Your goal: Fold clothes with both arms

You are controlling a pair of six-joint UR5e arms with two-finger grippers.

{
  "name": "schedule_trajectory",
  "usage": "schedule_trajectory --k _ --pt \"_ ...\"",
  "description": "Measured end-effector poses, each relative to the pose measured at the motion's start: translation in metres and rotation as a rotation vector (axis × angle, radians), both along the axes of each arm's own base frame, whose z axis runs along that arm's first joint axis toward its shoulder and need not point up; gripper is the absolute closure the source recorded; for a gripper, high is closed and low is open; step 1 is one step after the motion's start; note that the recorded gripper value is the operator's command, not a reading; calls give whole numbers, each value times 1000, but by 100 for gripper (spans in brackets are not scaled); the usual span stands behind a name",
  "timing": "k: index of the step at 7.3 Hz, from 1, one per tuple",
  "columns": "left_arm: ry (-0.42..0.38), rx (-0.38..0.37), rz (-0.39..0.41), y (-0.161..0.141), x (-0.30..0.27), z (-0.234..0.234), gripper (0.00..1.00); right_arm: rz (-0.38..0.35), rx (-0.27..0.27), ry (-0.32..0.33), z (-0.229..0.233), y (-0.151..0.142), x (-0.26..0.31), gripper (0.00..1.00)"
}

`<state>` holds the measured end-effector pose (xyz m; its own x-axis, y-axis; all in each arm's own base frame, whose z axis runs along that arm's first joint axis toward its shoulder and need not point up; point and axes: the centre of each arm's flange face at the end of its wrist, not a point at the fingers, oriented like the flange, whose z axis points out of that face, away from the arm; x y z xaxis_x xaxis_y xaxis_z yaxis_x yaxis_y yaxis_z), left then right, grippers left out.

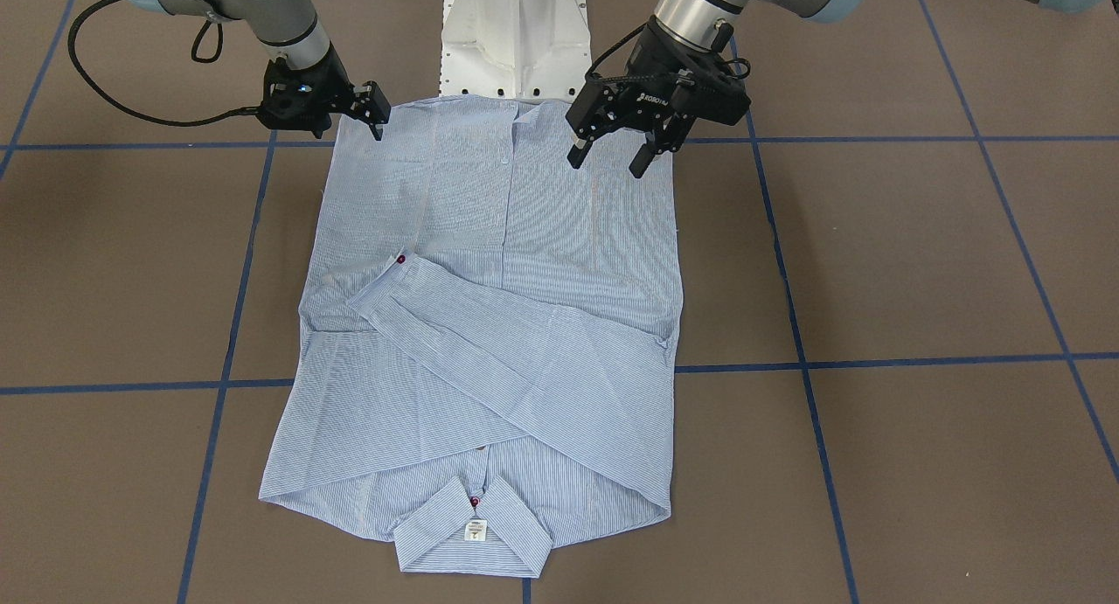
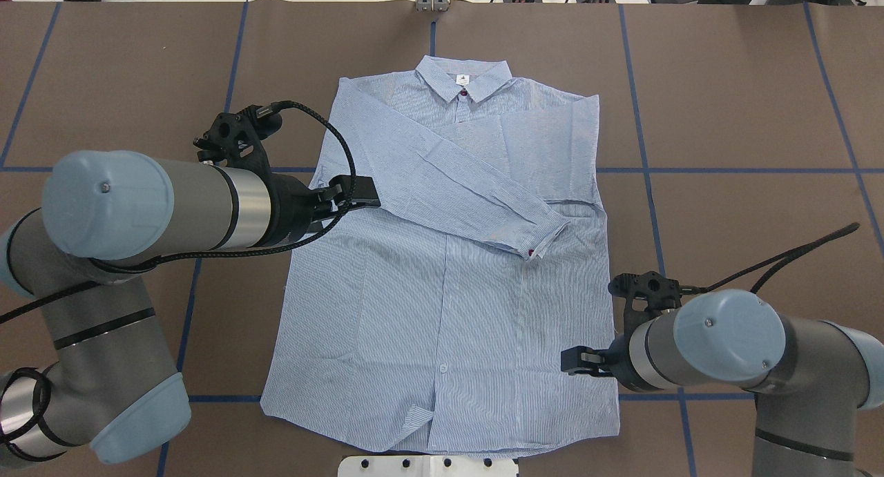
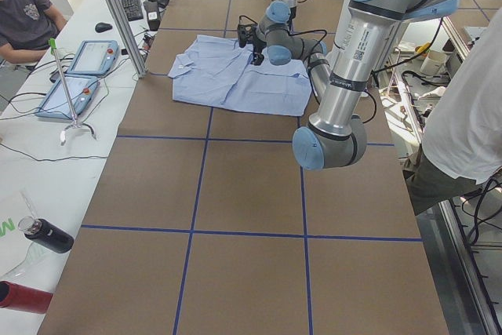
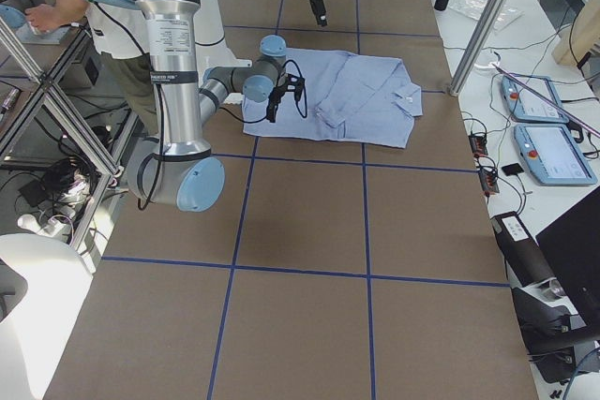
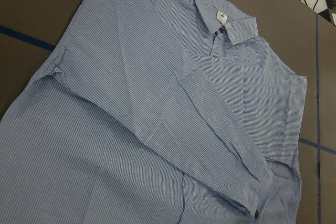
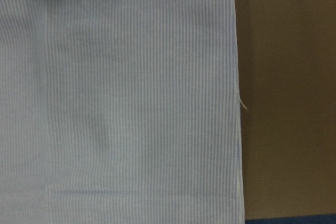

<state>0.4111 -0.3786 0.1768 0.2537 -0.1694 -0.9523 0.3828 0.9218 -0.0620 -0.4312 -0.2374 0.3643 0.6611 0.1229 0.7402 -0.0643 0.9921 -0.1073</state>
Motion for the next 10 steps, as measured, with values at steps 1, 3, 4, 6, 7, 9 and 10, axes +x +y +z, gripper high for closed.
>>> schedule_trajectory --k 1,3,4,6,7,9,10 --pt "-2 -2 1 1 1 1 0 -3 1 0 19 15 6 1" --pt "-1 -6 0 1 2 1 0 -15 -17 -4 38 37 9 3" --pt "-1 -6 -1 1 2 1 0 -21 -34 -2 40 47 4 5" --pt "-2 -7 -2 1 1 1 0 -32 -54 3 42 58 -3 21" --pt "-5 -10 -2 1 0 1 0 -35 -59 1 41 59 -4 26" --pt "-9 -13 -3 1 0 1 0 -40 -63 -8 36 59 -8 26" --pt "-10 -13 -3 1 0 1 0 -41 -63 -12 34 59 -10 27"
